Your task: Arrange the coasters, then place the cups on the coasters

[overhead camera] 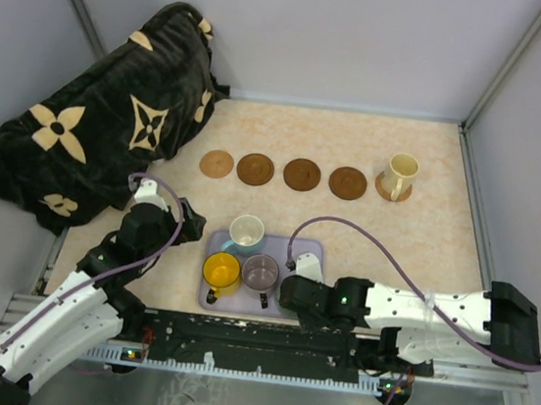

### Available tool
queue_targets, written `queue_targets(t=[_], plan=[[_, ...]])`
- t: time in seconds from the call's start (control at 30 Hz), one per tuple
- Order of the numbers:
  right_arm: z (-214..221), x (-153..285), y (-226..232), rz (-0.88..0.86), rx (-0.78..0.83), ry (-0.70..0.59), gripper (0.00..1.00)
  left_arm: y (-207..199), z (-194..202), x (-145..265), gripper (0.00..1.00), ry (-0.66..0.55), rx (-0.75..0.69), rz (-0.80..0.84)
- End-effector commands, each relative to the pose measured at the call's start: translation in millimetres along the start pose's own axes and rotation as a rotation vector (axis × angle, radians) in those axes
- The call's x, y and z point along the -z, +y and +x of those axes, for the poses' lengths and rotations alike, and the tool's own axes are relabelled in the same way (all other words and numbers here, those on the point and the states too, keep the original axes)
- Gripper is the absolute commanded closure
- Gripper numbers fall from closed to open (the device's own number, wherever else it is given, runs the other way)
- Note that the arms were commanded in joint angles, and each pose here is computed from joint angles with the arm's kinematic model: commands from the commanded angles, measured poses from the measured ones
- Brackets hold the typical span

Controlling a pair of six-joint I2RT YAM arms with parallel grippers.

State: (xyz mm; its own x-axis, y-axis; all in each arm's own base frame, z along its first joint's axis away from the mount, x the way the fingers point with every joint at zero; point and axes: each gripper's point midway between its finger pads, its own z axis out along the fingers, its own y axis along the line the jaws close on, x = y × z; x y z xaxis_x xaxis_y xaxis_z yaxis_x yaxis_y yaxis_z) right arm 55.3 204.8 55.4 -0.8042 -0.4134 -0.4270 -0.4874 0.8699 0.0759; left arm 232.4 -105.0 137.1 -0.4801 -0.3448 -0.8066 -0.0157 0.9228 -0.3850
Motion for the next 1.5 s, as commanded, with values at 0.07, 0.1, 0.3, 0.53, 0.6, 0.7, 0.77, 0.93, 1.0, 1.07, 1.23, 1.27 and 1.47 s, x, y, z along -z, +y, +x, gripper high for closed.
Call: queue_targets(t=[0.07,0.1,0.3,0.53,0.6,0.7,0.77,0.93,1.0,1.07,1.23,1.27,1.47], plan=[[-3,-4,4,0.008,-0.021,-0.016,0.81,1,5,2,0.00,0.009,0.010,0.004],[-3,-5,3,0.015,-0.024,-0.015,0.85,1,5,2,0.00,0.010,0.012,0.005],[-12,-5,3,0.061,-0.037,-0.033,1.00,0,6,1,0.00,0.012,0.015,0.012],[-49,10,-5,0.190,-0.058,-0.165,1.00,-2,2,1,0.00,0.000,0.008,0.015],[-60,18,-11,0.235,-0.081,-0.214,1.00,-2,1,0,0.00,-0.005,0.005,0.014],[-80,33,-19,0.285,-0.130,-0.300,1.00,-2,2,0,0.00,-0.006,0.005,0.017],[-93,44,-26,0.317,-0.151,-0.362,1.00,-3,3,-2,0.00,-0.003,0.006,0.021],[-129,66,-46,0.371,-0.225,-0.495,1.00,-4,8,-6,0.00,0.011,0.008,0.028],[-141,69,-60,0.398,-0.251,-0.526,1.00,-4,10,-8,0.00,0.018,0.007,0.026],[-154,71,-74,0.417,-0.264,-0.561,1.00,-5,11,-9,0.00,0.019,0.004,0.028],[-197,69,-122,0.461,-0.311,-0.644,1.00,-6,11,-14,0.00,0.018,-0.005,0.031],[-207,68,-131,0.466,-0.318,-0.661,1.00,-7,12,-16,0.00,0.020,-0.005,0.031],[-259,49,-176,0.458,-0.311,-0.723,1.00,-13,11,-23,0.00,0.017,-0.012,0.047]])
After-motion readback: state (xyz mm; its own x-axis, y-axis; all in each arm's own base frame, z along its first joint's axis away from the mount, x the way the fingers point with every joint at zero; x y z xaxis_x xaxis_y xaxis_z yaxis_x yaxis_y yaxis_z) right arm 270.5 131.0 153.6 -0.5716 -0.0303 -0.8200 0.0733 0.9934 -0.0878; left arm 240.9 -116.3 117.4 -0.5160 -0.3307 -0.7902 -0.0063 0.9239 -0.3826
